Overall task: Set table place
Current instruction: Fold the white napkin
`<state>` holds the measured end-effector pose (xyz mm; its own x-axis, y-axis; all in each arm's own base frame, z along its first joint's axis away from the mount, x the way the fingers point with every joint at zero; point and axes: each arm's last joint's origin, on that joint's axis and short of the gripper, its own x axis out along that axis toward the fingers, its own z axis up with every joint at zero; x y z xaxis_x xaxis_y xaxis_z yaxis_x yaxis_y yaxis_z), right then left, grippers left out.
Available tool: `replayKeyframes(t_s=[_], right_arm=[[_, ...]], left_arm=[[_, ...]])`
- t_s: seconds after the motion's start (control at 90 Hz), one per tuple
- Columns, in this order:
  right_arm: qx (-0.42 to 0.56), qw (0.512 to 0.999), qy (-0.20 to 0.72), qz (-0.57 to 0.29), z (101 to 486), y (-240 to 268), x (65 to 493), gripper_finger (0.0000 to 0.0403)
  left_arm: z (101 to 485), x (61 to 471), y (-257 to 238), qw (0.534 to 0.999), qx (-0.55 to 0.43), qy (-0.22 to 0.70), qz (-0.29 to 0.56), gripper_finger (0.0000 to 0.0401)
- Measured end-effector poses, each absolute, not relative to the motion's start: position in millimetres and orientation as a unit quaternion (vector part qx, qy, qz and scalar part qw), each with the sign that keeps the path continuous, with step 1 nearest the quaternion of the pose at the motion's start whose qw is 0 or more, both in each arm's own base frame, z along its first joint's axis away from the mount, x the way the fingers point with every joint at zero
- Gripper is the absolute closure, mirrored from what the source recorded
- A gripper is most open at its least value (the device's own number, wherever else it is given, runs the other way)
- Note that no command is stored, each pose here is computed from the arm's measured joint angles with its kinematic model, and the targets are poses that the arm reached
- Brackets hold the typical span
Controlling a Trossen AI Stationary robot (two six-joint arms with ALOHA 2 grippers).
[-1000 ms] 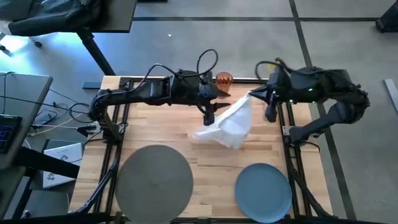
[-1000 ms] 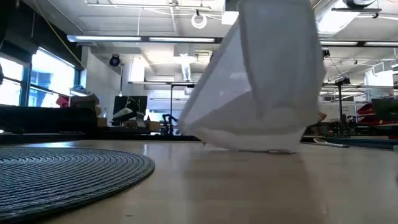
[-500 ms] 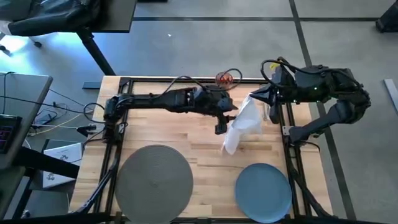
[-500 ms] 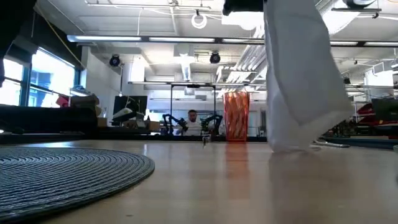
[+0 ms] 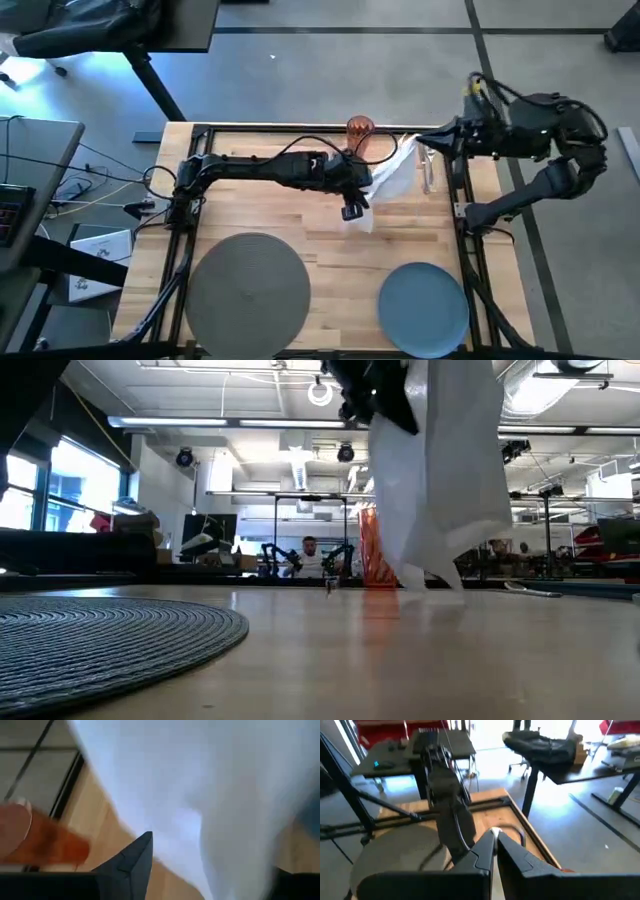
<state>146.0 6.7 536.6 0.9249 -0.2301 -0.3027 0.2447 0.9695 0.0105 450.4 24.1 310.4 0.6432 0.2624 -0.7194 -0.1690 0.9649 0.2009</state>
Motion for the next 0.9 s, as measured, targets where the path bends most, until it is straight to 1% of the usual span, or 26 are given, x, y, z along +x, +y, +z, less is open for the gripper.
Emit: replayKeyframes(t_s=[0.144,0.244,0.3,0.367,0.444,0.567,0.722,0.811,0.9], right_arm=[[0.026,0.982,0.143,-0.121,539,6,138,0.0403],[0.027,0.983,0.138,-0.121,540,5,134,0.0403],[0.022,0.983,0.135,-0.122,541,5,132,0.0403],[0.013,0.982,0.127,-0.137,542,4,131,0.0403],[-0.001,0.982,0.106,-0.154,547,2,125,0.0403],[-0.028,0.981,0.059,-0.183,557,-1,115,0.0403],[-0.051,0.981,0.028,-0.186,565,-1,110,0.0403],[-0.048,0.982,0.040,-0.179,562,-1,109,0.0403],[-0.029,0.987,0.074,-0.142,554,1,112,0.0403]], left_arm=[[305,443,29,0.882,0.072,0.446,0.133,0.0329],[302,439,33,0.867,0.086,0.473,0.129,0.0378],[302,436,34,0.858,0.102,0.485,0.133,0.0393],[308,428,35,0.847,0.122,0.495,0.151,0.0396],[329,414,36,0.847,0.138,0.484,0.169,0.0400],[376,384,36,0.866,0.146,0.428,0.213,0.0401],[431,338,39,0.891,0.136,0.353,0.251,0.0401],[457,309,42,0.912,0.117,0.313,0.239,0.0401],[471,288,43,0.930,0.092,0.291,0.207,0.0401]])
